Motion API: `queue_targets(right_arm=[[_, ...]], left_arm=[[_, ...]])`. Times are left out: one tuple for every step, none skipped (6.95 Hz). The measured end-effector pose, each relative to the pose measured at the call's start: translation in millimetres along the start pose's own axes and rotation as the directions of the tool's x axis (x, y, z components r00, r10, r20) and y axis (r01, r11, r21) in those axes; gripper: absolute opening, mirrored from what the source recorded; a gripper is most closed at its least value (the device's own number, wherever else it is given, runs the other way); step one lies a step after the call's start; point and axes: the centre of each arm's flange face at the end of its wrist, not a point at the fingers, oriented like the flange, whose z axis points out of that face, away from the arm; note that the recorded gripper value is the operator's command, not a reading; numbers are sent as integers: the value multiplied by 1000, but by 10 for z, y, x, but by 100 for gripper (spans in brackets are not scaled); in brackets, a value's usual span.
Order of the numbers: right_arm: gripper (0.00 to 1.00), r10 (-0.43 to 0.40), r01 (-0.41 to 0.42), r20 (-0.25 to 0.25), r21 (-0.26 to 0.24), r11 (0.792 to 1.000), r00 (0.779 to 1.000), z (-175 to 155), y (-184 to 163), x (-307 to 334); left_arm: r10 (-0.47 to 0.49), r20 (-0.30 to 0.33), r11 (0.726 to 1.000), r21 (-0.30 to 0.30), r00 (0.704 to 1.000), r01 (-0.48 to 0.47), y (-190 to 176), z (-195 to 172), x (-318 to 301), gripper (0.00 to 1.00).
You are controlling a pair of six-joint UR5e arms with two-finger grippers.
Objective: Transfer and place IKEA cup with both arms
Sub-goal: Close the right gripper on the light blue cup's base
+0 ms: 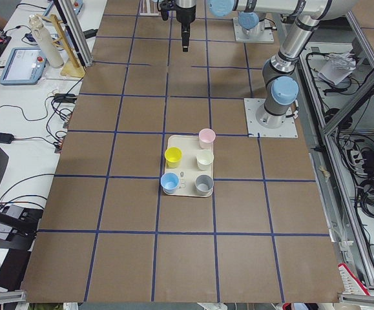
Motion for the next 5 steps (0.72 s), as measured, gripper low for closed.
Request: queue_targets(right_arm=[[11, -2, 2, -6, 2, 1000, 1000, -42, -11, 3], [11, -3, 3, -14, 2, 1000, 1000, -140, -28, 11], [12, -3, 3, -17, -2, 1000, 1000, -288, -30, -2], [12, -5, 5, -25, -7, 1000, 1000, -475, -15, -31], [12, -10, 9, -41, -14, 1000, 999, -693, 15, -70]], left_arm=[[0, 0, 1000, 0, 1000, 0, -4, -2, -1, 100], [-1, -2, 1000, 1, 1000, 1, -2, -7, 1, 100], [-3, -6, 1000, 2, 1000, 3, 4, -12, 5, 100], [-3, -9, 1000, 2, 1000, 3, 7, -12, 8, 100], [-4, -12, 1000, 1, 1000, 4, 6, -10, 5, 100]])
